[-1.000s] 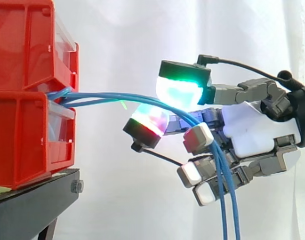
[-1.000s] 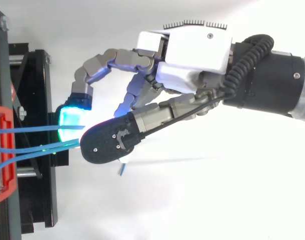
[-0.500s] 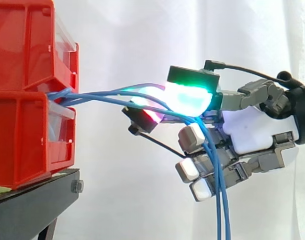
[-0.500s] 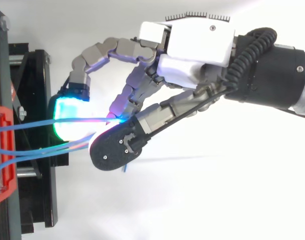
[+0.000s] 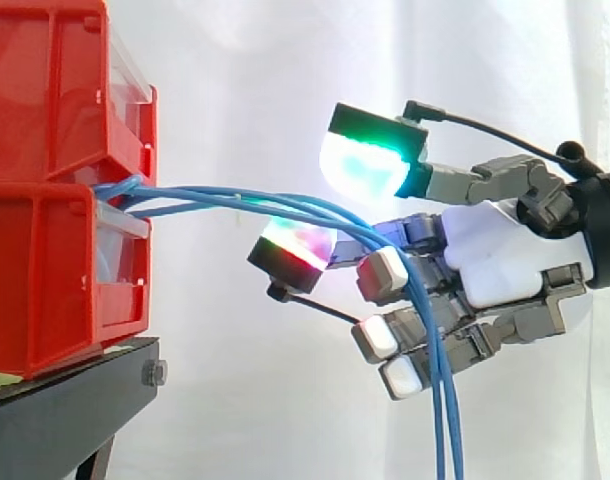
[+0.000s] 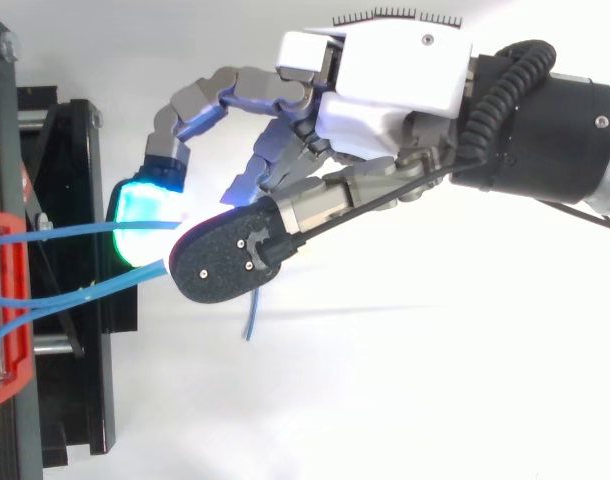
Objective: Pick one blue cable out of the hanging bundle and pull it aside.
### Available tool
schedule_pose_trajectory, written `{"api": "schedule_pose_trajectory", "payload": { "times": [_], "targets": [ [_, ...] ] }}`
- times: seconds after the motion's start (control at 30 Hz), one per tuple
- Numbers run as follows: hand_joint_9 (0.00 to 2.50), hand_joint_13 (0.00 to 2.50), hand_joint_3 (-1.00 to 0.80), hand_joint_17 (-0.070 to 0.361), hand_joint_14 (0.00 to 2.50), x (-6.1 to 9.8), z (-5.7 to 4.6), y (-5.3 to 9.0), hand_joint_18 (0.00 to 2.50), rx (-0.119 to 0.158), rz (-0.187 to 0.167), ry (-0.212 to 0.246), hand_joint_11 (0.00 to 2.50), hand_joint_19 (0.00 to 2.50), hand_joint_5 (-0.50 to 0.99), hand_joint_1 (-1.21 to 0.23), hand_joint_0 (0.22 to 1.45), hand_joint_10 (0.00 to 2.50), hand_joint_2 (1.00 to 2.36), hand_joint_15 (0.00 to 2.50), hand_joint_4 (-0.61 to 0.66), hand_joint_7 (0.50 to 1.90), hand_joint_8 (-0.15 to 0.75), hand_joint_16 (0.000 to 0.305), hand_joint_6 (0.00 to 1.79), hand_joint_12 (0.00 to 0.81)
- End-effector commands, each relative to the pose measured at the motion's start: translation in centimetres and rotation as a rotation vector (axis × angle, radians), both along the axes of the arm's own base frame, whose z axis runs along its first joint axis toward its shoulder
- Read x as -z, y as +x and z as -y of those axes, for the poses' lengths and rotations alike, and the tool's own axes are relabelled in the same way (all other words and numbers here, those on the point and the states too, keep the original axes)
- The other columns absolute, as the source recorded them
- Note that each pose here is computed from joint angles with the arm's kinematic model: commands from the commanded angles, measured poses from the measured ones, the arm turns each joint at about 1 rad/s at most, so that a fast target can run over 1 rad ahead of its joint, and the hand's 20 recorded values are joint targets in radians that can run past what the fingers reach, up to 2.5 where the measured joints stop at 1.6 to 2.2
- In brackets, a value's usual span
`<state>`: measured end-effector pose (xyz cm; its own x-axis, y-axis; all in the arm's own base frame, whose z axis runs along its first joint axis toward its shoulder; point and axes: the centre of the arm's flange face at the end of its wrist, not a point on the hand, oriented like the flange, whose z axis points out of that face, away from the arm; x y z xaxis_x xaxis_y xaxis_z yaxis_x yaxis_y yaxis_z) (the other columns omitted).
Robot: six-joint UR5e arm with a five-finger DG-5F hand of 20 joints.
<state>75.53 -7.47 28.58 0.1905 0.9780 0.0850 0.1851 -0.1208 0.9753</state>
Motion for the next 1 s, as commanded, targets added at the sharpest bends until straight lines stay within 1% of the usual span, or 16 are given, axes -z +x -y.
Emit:
{"api": "schedule_pose_trajectory", "payload": {
  "times": [0.0,0.1,0.23,0.3,0.4,0.47,0.5,0.57,0.63,0.7,0.73,0.8,0.83,0.9,0.93,0.97],
  "targets": [
    [1.20,0.98,-0.50,0.105,0.02,0.07,0.00,-0.11,0.80,-0.004,-0.010,0.001,0.75,0.55,-0.10,-0.68,0.55,0.02,1.00,0.60,-0.04,0.85,0.232,0.047,0.83,0.302],
    [1.20,0.98,-0.49,0.103,0.02,0.11,0.12,-0.18,0.79,-0.002,-0.014,0.000,0.75,0.56,-0.10,-0.68,0.58,0.03,1.00,0.60,-0.05,0.85,0.229,0.046,0.84,0.298],
    [1.21,0.99,-0.34,0.103,0.02,0.11,0.12,-0.18,0.80,-0.003,-0.014,-0.001,0.76,0.56,-0.10,-0.71,0.60,0.02,1.01,0.60,-0.06,0.89,0.234,0.046,0.88,0.298],
    [1.22,0.99,-0.28,0.103,0.02,0.11,0.12,-0.18,0.81,-0.003,-0.014,-0.001,0.77,0.56,-0.09,-0.72,0.59,0.03,1.01,0.60,-0.07,0.88,0.238,0.046,0.90,0.299],
    [1.25,1.03,-0.19,0.113,0.02,0.04,0.11,-0.15,0.86,-0.003,-0.013,-0.001,0.76,0.53,-0.08,-0.75,0.59,0.02,1.02,0.61,-0.08,0.88,0.255,0.050,0.92,0.314],
    [1.28,1.06,-0.15,0.117,0.02,0.04,0.11,-0.15,0.89,-0.003,-0.013,-0.001,0.75,0.51,-0.07,-0.76,0.59,0.02,1.02,0.61,-0.09,0.93,0.266,0.052,0.91,0.329],
    [1.37,1.17,-0.07,0.130,0.02,-0.08,0.12,-0.17,0.97,-0.003,-0.011,-0.001,0.79,0.49,-0.04,-0.80,0.59,0.02,1.01,0.68,-0.10,1.00,0.283,0.058,0.91,0.354],
    [1.43,1.21,-0.03,0.140,0.02,0.04,0.11,-0.15,1.02,-0.003,-0.013,-0.001,0.80,0.47,-0.03,-0.80,0.58,0.02,1.00,0.71,-0.13,1.04,0.295,0.062,0.90,0.371],
    [1.47,1.25,-0.10,0.150,0.02,0.04,0.11,-0.15,1.06,-0.003,-0.013,-0.001,0.80,0.46,-0.02,-0.76,0.52,0.03,1.20,0.73,-0.15,1.05,0.299,0.067,0.90,0.389],
    [1.47,1.24,-0.11,0.153,0.02,-0.15,0.11,-0.14,1.05,-0.003,-0.010,-0.001,0.79,0.47,-0.02,-0.73,0.51,0.02,1.25,0.72,-0.15,1.05,0.301,0.068,0.89,0.394],
    [1.47,1.23,-0.12,0.154,0.02,0.04,0.11,-0.15,1.05,-0.003,-0.013,-0.001,0.80,0.47,-0.02,-0.73,0.50,0.02,1.28,0.73,-0.15,1.04,0.305,0.068,0.89,0.402],
    [1.46,1.21,-0.14,0.155,0.02,-0.03,0.11,-0.12,1.05,-0.003,-0.011,-0.001,0.80,0.47,-0.03,-0.72,0.49,0.02,1.30,0.72,-0.13,1.02,0.304,0.069,0.89,0.403],
    [1.42,1.19,-0.15,0.154,0.02,-0.15,0.11,-0.14,1.01,-0.003,-0.010,-0.001,0.78,0.48,-0.04,-0.73,0.50,0.02,1.25,0.70,-0.11,1.00,0.300,0.068,0.89,0.397],
    [1.38,1.14,-0.13,0.149,0.02,-0.45,0.11,-0.15,0.98,-0.003,-0.005,0.000,0.77,0.48,-0.05,-0.73,0.56,0.02,1.04,0.67,-0.07,0.97,0.299,0.066,0.88,0.390],
    [1.36,1.10,-0.14,0.146,0.02,-0.56,0.12,-0.17,0.96,-0.003,-0.004,0.000,0.76,0.49,-0.05,-0.74,0.57,0.02,1.00,0.65,-0.06,0.96,0.291,0.065,0.88,0.383],
    [1.34,1.09,-0.15,0.145,0.02,-0.67,0.12,-0.19,0.94,-0.003,-0.003,-0.001,0.75,0.48,-0.05,-0.74,0.57,0.02,1.00,0.64,-0.05,0.95,0.294,0.065,0.87,0.383]
  ]
}}
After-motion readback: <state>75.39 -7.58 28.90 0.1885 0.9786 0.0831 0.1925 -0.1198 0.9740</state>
